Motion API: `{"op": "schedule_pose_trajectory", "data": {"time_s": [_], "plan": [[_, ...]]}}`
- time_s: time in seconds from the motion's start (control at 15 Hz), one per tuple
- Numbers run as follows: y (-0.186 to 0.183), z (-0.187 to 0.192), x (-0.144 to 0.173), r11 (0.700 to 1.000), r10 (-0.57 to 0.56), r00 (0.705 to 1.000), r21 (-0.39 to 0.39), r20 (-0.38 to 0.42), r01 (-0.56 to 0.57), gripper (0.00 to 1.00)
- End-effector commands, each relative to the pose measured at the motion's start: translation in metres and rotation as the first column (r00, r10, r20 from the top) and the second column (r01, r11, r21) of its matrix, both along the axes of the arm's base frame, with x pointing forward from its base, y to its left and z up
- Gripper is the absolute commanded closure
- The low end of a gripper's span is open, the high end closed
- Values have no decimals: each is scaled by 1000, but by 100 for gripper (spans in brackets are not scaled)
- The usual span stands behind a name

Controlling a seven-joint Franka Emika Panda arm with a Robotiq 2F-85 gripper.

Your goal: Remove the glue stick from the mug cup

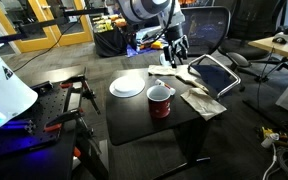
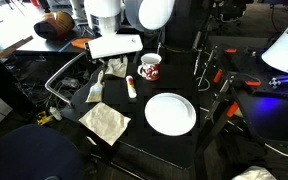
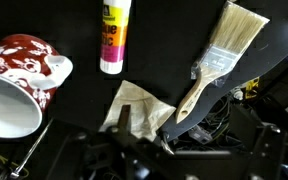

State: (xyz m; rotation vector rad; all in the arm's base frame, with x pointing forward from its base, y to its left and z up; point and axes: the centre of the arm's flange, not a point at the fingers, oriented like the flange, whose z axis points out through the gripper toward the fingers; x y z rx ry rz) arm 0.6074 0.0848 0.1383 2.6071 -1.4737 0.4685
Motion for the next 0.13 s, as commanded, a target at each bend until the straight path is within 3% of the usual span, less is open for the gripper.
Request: {"op": "schedule_pose_trajectory", "data": {"time_s": [0.0,0.07], "plan": [[0,0,0,1000,0,1000,0,0,0,0],[-1,0,0,1000,-1,1000,-1,-1,1,0]]}}
